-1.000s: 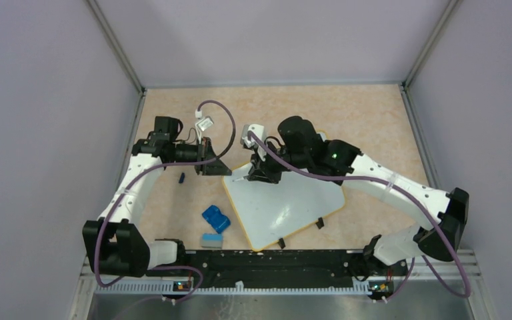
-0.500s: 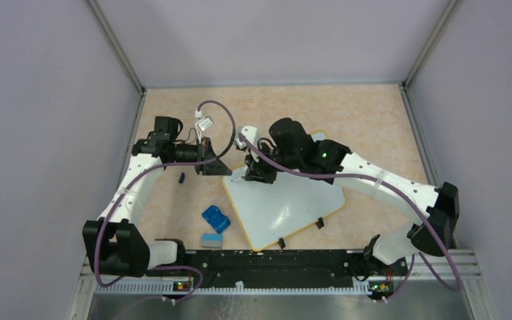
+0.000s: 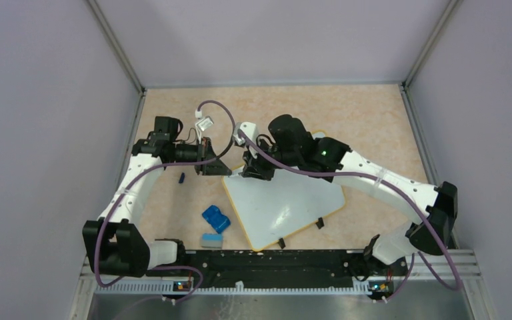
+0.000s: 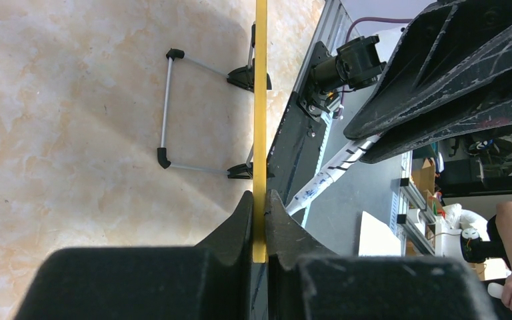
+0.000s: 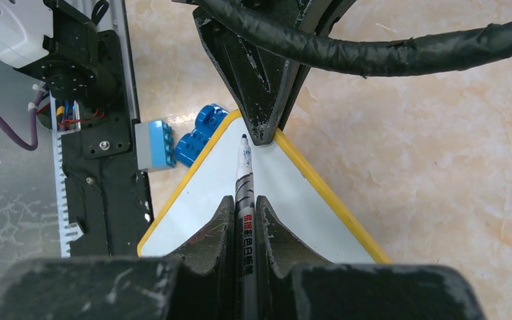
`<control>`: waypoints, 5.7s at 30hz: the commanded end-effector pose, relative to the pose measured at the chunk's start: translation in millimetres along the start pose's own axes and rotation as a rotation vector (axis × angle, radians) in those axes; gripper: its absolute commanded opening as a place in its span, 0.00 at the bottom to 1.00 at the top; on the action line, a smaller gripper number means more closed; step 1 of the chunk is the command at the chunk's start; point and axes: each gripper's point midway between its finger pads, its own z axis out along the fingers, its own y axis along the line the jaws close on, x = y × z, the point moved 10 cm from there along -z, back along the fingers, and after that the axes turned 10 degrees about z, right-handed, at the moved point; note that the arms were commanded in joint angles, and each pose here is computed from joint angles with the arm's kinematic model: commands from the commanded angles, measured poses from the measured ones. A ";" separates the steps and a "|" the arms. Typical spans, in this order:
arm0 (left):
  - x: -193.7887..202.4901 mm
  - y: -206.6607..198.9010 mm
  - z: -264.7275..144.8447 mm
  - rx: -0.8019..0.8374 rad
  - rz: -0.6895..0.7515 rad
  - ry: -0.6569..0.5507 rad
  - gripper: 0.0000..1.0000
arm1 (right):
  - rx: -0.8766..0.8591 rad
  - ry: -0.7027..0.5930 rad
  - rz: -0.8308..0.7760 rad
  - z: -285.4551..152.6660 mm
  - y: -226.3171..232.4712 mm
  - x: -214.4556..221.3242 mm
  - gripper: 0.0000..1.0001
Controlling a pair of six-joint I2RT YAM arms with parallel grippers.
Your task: Write a sentence on the whiteboard
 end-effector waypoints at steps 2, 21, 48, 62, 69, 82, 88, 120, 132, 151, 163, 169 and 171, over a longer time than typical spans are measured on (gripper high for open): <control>-1.3 -1.4 0.1 0.002 0.027 -0.008 0.00 | 0.006 -0.046 -0.021 2.7 2.5 -13.5 0.00; -2.0 0.2 0.2 -0.007 0.026 -0.004 0.00 | 0.037 0.010 -0.021 10.4 -2.9 5.1 0.00; -0.6 2.5 0.9 -0.011 0.022 0.002 0.00 | -0.029 0.109 -0.026 4.1 10.7 35.6 0.00; -0.5 2.1 0.9 -0.008 0.024 0.000 0.00 | -0.071 -0.022 0.004 -15.4 10.5 -1.3 0.00; -1.2 1.4 0.7 -0.006 0.024 -0.002 0.00 | -0.007 -0.041 0.036 -15.3 0.9 -4.4 0.00; -0.5 3.2 1.4 -0.004 0.018 0.000 0.00 | 0.064 -0.063 0.073 -16.7 -10.2 -7.2 0.00; -0.3 3.5 1.6 -0.004 0.020 -0.001 0.00 | 0.075 -0.051 0.072 -14.1 -12.6 -3.9 0.00; -1.2 6.1 2.2 -0.009 0.018 0.002 0.00 | -0.008 0.044 0.042 12.5 3.3 15.1 0.00; -0.3 7.5 2.6 -0.014 0.011 0.006 0.00 | 0.013 0.075 0.038 1.6 2.3 28.1 0.00; 0.5 8.0 2.8 -0.014 0.012 0.007 0.00 | -0.073 0.014 0.027 -24.2 8.9 8.2 0.00; -0.5 6.0 2.2 -0.009 0.017 0.002 0.00 | 0.029 -0.001 0.064 -14.7 -5.6 6.5 0.00; 0.1 5.3 1.9 -0.012 0.019 0.002 0.00 | 0.052 0.004 0.070 -12.0 -10.8 7.7 0.00; 0.5 5.5 2.0 -0.015 0.019 0.003 0.00 | 0.054 0.008 0.068 -11.5 -12.0 9.3 0.00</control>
